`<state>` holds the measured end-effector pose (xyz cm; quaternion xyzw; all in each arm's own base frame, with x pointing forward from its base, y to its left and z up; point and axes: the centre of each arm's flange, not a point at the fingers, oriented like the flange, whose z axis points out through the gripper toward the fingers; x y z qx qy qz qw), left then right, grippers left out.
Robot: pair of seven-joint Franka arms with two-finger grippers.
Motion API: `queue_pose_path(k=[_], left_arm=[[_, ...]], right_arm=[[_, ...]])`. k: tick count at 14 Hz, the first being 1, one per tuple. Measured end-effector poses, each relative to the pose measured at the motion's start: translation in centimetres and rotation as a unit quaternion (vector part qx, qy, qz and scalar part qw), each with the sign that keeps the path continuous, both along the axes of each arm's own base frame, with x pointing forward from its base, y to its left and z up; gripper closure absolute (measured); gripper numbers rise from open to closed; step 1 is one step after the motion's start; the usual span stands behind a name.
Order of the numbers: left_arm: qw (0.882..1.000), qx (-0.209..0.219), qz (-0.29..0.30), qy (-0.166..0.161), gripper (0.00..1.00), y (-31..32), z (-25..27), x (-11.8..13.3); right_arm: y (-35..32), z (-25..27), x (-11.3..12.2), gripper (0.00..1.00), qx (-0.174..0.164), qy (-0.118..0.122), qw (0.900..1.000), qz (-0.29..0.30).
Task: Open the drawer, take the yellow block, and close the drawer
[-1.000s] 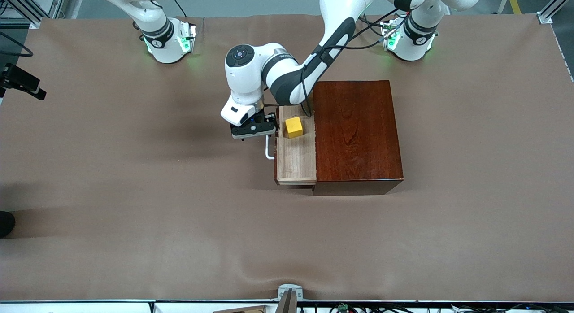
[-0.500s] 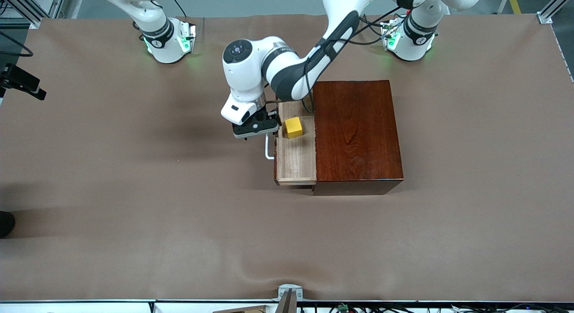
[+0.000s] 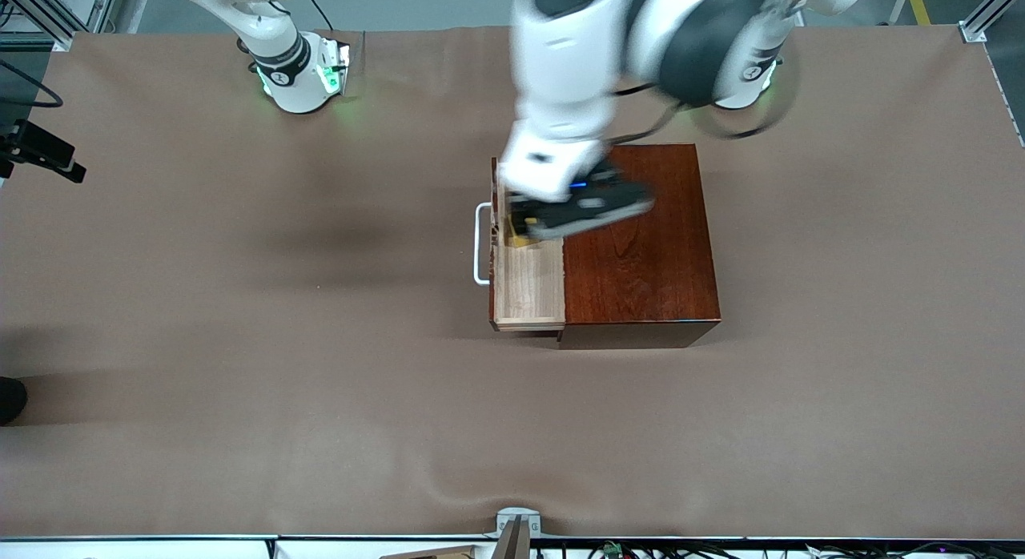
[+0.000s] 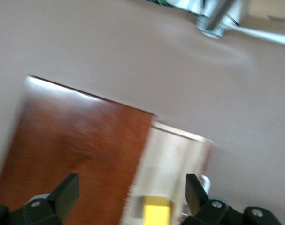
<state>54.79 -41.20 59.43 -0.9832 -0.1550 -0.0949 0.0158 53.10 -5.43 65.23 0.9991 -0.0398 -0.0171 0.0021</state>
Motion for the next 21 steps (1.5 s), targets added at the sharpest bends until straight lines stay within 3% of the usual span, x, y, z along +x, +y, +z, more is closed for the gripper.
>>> queue_pose_path(k=[3,8,11,16,21], left_arm=[[0.999,0.015,-0.026,0.031,0.0,11.4,4.0,3.1],[0.992,0.02,-0.095,0.083,0.0,27.6,4.5,6.6],[0.987,0.016,-0.122,0.103,0.0,31.7,4.1,5.8],[0.984,0.009,-0.145,0.106,0.0,36.5,5.9,2.7],[0.983,0.003,-0.146,0.112,0.0,37.7,6.1,0.8]], right_arm=[[0.3,-1.4,0.9,0.0,-0.014,0.014,1.0,0.005],[-0.6,-4.7,3.1,0.0,-0.017,0.027,0.999,-0.001],[-1.1,-4.9,3.2,0.0,-0.015,0.028,0.999,-0.012],[-2.3,-6.8,3.9,0.0,0.018,0.041,0.995,-0.085],[1.2,-8.1,4.9,0.0,0.02,0.054,0.99,-0.13]])
